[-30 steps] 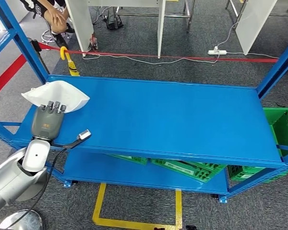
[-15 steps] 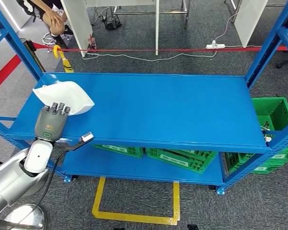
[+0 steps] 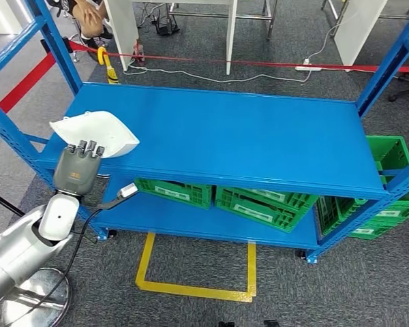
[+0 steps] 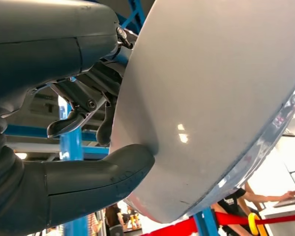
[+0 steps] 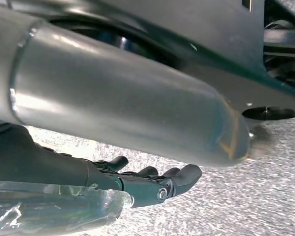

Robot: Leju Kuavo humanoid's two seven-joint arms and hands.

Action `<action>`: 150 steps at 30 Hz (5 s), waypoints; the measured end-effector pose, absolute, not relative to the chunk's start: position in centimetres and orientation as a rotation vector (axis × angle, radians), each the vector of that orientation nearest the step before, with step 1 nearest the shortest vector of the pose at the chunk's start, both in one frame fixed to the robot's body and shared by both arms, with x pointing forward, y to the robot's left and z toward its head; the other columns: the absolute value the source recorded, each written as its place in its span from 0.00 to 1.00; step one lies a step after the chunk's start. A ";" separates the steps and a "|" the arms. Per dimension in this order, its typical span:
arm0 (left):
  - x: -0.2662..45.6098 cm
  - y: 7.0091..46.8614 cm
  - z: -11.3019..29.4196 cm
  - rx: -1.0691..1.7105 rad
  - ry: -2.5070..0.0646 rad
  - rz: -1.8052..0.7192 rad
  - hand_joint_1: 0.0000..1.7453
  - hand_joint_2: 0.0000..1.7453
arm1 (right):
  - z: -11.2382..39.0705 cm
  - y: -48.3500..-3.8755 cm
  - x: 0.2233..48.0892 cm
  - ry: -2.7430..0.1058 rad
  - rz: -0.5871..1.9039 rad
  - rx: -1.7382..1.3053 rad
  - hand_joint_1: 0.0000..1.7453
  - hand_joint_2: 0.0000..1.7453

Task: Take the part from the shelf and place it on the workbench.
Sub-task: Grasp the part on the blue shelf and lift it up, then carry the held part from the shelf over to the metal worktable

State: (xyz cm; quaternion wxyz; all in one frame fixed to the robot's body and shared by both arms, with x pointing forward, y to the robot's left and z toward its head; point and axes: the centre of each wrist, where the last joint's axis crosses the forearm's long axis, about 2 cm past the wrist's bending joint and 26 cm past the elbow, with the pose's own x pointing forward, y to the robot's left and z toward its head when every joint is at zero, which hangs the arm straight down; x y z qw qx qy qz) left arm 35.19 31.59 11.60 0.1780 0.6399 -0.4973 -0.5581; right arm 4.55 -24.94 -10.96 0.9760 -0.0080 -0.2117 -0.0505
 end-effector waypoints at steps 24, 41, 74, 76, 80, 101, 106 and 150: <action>35.0 32.0 11.5 1.799 -1.406 -1.602 1.00 1.00 | -10.9 -24.8 4.7 -0.441 -0.112 0.001 0.00 0.00; 33.8 33.8 10.7 1.799 -1.365 -1.611 1.00 1.00 | -11.0 -24.6 4.3 -0.420 -0.114 -0.001 0.00 0.00; 31.9 37.3 10.7 1.827 -1.293 -1.621 1.00 1.00 | -10.8 -23.6 4.5 -0.426 -0.016 -0.040 0.00 0.00; 31.8 37.2 10.7 1.824 -1.294 -1.625 1.00 1.00 | -10.8 -23.6 4.5 -0.425 -0.018 -0.037 0.00 0.00; 32.0 37.1 10.9 1.831 -1.298 -1.622 1.00 1.00 | -10.8 -23.6 4.5 -0.427 -0.020 -0.035 0.00 0.00; 32.5 38.2 12.3 1.842 -1.310 -1.663 1.00 1.00 | -10.8 -23.5 4.7 -0.436 -0.032 -0.025 0.00 0.00; 32.7 38.0 12.7 1.849 -1.321 -1.656 1.00 1.00 | -10.8 -23.5 4.5 -0.434 -0.033 -0.023 0.00 0.00; 32.5 37.5 12.8 1.842 -1.352 -1.649 1.00 1.00 | -10.8 -23.4 4.5 -0.435 -0.036 -0.019 0.00 0.00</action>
